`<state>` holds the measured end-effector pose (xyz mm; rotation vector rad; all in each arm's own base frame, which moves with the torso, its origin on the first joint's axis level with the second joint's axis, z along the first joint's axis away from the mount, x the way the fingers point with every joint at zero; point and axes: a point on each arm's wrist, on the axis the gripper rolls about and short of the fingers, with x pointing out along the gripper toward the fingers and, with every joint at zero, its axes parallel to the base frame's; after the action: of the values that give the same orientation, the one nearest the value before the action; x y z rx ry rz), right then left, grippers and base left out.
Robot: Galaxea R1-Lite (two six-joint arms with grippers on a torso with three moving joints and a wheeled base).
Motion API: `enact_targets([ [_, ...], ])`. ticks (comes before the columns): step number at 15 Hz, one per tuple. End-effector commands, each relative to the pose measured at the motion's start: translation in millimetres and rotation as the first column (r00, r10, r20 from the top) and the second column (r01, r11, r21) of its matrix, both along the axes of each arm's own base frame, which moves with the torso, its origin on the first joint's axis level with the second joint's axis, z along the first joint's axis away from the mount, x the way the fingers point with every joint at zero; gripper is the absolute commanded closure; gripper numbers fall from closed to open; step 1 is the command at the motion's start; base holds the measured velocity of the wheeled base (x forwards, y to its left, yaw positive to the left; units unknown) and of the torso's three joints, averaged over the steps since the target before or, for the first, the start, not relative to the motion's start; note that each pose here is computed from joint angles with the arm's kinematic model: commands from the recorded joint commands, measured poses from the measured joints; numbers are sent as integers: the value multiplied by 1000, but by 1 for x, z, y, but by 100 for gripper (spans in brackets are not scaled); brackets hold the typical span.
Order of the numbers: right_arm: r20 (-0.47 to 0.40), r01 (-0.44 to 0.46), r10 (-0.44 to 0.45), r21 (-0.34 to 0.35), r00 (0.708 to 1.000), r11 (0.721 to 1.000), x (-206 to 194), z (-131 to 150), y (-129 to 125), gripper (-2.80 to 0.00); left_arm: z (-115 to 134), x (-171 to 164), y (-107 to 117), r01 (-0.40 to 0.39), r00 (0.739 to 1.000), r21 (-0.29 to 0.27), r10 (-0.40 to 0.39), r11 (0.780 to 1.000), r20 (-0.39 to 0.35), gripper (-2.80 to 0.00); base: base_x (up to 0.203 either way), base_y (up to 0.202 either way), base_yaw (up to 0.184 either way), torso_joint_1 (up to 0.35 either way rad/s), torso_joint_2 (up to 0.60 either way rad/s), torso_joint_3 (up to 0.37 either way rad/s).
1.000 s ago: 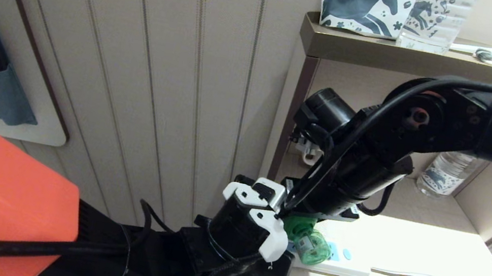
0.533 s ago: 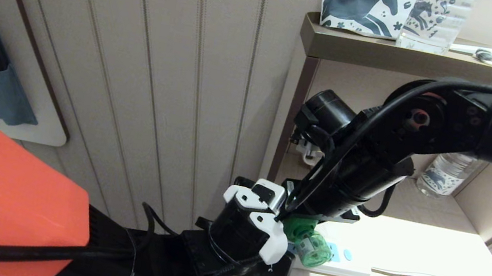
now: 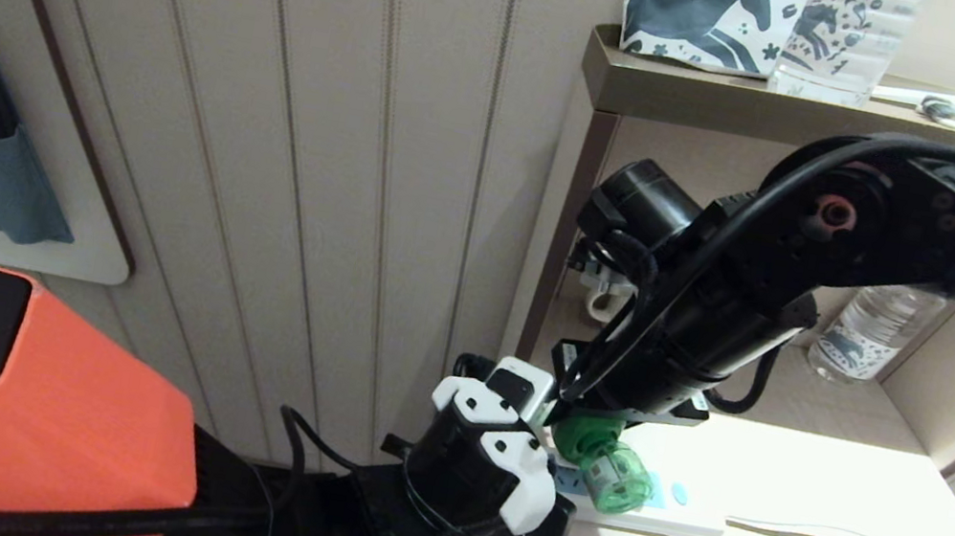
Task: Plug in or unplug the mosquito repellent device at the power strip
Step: Hold the socket with your left hand and unplug it with your right hand
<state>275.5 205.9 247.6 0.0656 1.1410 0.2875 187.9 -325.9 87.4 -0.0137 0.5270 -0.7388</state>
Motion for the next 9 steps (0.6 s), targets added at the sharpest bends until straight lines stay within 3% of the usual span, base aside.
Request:
enact_targets([
  [1,-3,-1,1,1,1000,1000,-2,2,0,0,-8,0,-1,0,1000,20,0,1000,-14,0,0,0,0,0,0,0],
  [5,19,-2,2,-20,1000,1000,-6,7,3,0,-7,0,-1,2,1000,16,-2,1000,-13,0,0,0,0,0,0,0],
  [9,80,4,-5,10,997,1000,-21,33,-9,0,21,-3,3,3,1000,-42,-2,999,24,0,0,0,0,0,0,0],
])
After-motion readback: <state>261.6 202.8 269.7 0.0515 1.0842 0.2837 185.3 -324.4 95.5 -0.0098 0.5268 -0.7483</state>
